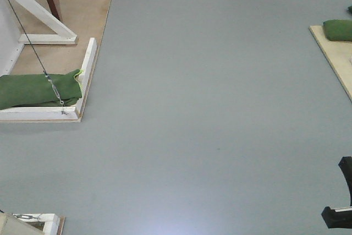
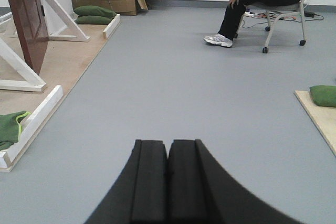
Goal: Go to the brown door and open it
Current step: 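Drive the base forward across the grey floor toward the brown door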
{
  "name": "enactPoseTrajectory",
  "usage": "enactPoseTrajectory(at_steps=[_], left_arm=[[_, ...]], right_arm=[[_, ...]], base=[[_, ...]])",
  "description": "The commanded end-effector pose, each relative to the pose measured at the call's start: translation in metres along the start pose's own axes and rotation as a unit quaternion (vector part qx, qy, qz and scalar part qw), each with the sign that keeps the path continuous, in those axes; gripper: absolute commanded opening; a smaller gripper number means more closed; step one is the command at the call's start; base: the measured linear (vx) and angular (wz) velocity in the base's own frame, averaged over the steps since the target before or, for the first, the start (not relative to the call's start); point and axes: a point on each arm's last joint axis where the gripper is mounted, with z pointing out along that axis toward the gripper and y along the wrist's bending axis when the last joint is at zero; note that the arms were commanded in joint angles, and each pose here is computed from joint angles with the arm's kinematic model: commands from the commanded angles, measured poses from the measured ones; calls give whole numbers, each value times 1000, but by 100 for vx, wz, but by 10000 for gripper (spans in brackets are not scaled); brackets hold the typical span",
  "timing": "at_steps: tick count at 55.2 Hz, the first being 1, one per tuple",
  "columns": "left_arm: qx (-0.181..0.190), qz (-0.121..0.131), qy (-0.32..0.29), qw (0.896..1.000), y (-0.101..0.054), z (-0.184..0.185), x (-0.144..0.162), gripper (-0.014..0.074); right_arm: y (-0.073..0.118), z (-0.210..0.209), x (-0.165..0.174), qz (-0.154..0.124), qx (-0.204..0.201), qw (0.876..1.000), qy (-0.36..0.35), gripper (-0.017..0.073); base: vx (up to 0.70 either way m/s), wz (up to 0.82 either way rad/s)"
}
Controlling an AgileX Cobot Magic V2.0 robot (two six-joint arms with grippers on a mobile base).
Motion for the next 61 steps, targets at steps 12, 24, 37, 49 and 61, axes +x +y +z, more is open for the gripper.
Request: enactPoseTrajectory(at_steps=[12, 24, 37, 49, 61], left_arm=[[11, -5, -56, 998, -3, -3, -14, -3], [11, -5, -56, 998, -3, -3, -14, -3], [11, -5, -56, 998, -3, -3, -14, -3], [11, -5, -56, 998, -3, -3, -14, -3], [11, -5, -55, 998, -3, -3, -14, -3]], right_arm=[[0, -1, -7, -6, 3, 999, -49, 0], [0, -1, -7, -6, 3, 999, -48, 0], [-1, -1, -7, -6, 4, 999, -48, 0], [-1, -1, -7, -6, 4, 999, -48, 0], [-1, -1, -7, -6, 4, 999, -48, 0]], base=[[19, -2], [28, 0], [34, 0], [40, 4], [42, 0]])
